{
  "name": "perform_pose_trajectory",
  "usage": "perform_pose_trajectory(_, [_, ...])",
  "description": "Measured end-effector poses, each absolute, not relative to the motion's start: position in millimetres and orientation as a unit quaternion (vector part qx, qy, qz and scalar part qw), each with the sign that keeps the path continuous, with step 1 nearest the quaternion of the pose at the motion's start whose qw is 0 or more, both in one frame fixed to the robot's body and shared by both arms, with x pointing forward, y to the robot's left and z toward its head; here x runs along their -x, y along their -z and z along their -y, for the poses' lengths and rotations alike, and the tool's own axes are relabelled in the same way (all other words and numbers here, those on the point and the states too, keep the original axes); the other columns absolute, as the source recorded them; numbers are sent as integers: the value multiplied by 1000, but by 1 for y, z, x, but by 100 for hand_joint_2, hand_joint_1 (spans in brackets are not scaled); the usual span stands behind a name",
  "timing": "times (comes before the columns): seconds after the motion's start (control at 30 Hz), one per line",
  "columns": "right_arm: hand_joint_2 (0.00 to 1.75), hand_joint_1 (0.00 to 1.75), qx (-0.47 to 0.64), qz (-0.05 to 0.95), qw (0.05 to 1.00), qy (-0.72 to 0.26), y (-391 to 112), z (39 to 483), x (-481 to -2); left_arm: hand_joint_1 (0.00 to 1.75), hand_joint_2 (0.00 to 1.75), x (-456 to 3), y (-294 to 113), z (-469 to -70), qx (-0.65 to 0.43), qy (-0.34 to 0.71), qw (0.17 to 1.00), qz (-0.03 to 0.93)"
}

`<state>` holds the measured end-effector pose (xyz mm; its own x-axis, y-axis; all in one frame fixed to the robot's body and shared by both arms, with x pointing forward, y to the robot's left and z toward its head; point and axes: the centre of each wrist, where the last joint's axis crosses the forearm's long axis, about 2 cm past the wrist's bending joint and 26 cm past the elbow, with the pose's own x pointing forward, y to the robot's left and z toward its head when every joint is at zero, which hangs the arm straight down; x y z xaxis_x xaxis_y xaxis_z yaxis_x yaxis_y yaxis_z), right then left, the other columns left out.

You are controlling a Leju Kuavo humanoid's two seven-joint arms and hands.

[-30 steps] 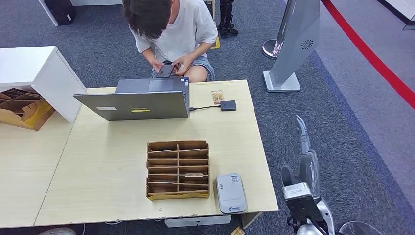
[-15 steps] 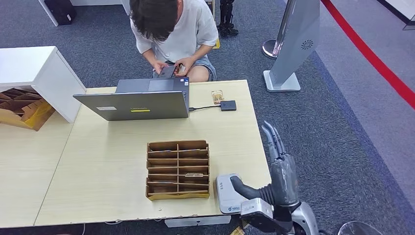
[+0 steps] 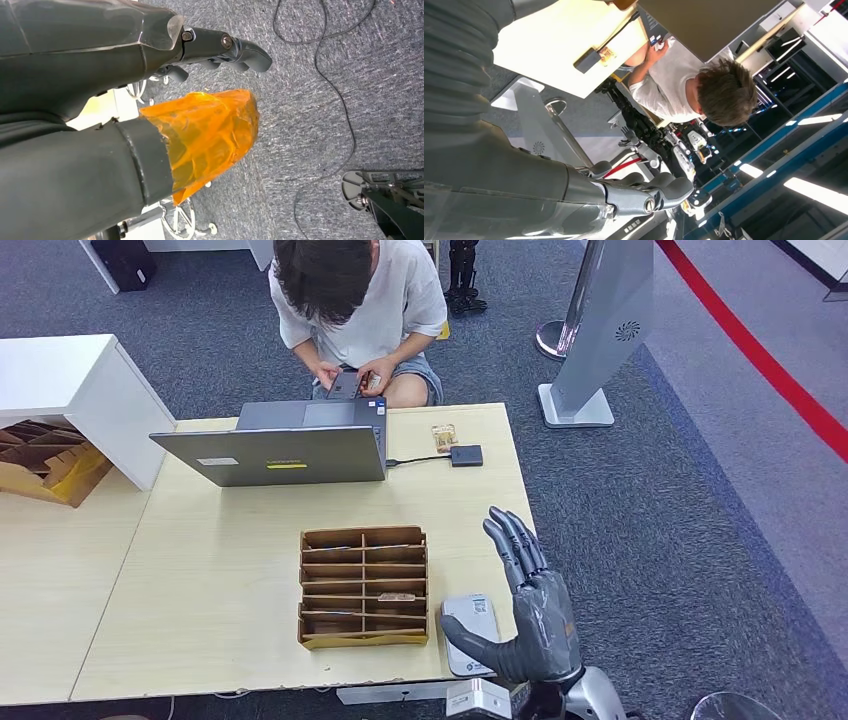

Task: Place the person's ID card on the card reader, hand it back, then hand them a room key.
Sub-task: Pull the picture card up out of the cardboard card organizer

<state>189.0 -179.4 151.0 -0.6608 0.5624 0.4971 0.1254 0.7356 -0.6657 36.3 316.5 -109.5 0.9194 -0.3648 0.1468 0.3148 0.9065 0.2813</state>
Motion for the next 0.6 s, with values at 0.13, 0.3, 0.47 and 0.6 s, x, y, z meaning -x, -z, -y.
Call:
perform_pose_trajectory(0.13, [175,0,204,856,358,-313,-151,177,-188,0,0,-36,110,-317,-127,175,971,100])
perform_pose_trajectory(0.3, [175,0,232,835,352,-353,-151,168,-189,0,0,-36,109,-318,-127,175,971,104])
perform_pose_trajectory(0.47, [175,0,271,797,345,-414,-147,160,-194,0,0,-37,109,-319,-127,176,970,106])
perform_pose_trajectory(0.6, [175,0,276,776,342,-452,-140,158,-197,0,0,-37,109,-319,-126,176,970,107])
